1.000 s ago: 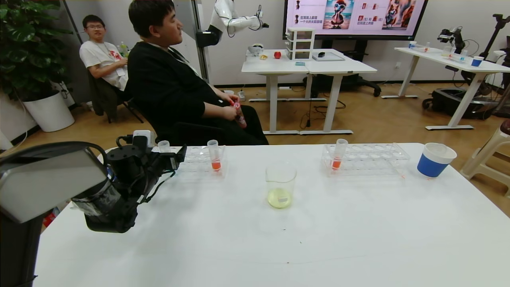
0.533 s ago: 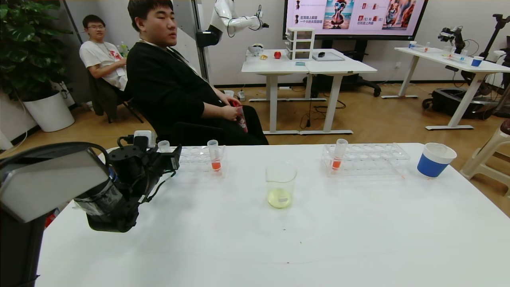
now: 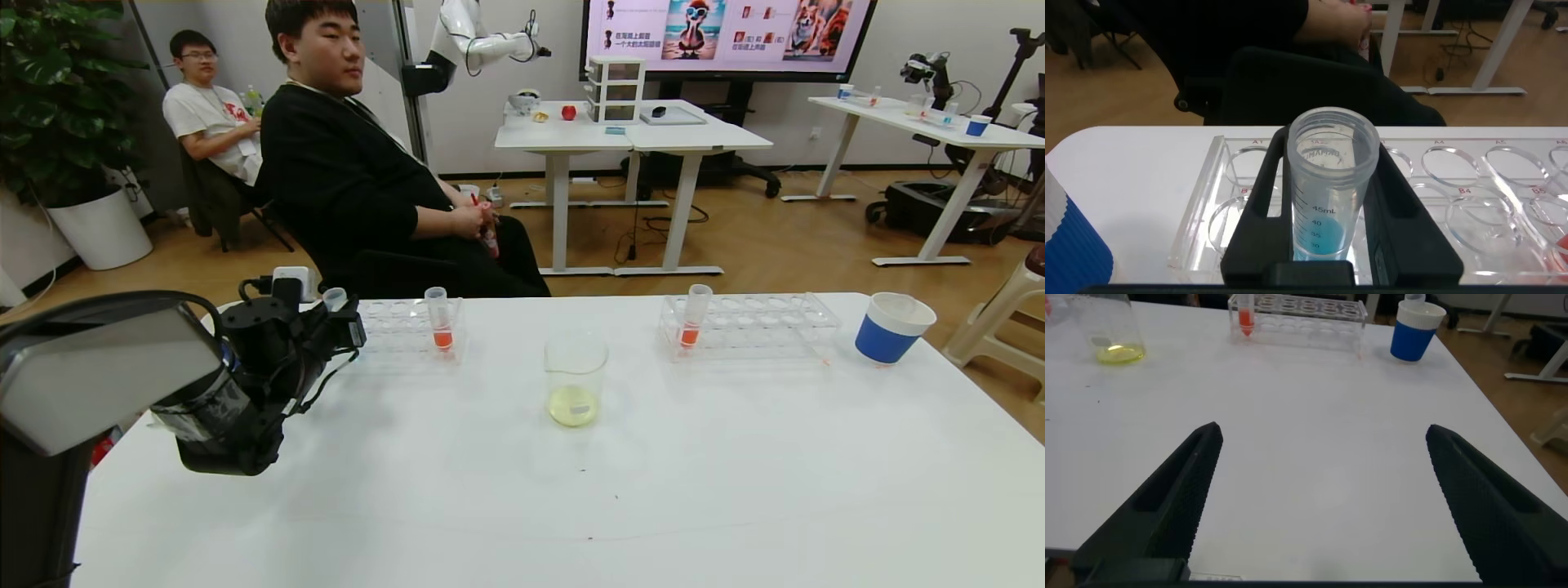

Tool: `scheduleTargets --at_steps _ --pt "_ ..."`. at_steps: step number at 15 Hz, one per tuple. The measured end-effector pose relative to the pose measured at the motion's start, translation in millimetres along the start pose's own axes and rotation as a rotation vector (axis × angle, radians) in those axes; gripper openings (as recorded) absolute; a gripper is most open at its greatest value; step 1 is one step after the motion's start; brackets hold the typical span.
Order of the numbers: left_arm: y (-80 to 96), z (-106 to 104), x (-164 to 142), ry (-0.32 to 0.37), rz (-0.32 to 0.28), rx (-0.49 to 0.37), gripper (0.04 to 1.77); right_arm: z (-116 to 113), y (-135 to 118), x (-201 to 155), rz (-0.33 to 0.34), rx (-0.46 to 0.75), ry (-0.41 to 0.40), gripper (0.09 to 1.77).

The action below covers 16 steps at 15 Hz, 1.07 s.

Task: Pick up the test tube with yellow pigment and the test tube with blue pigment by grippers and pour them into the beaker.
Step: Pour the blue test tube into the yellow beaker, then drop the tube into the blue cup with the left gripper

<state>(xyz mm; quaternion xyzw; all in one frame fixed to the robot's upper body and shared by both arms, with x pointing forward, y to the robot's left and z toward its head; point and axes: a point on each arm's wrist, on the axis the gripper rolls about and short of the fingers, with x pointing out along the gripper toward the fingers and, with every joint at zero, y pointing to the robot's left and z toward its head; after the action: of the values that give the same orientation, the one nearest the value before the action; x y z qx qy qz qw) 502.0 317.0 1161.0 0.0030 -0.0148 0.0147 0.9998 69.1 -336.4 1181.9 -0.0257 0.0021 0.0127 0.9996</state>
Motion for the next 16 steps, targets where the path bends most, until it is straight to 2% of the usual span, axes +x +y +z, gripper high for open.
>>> scheduleTargets --at_steps 5,12,16 --pt "0.6 19 -1 -0.011 0.001 0.0 0.5 0 0 0 0.0 0.0 0.0 1.74" --pt "2.2 69 -4 -0.037 0.002 -0.003 0.5 0 0 0 0.0 0.0 0.0 1.74" --pt "-0.6 80 -5 -0.054 -0.011 -0.003 0.5 0 0 0 0.0 0.0 0.0 1.74"
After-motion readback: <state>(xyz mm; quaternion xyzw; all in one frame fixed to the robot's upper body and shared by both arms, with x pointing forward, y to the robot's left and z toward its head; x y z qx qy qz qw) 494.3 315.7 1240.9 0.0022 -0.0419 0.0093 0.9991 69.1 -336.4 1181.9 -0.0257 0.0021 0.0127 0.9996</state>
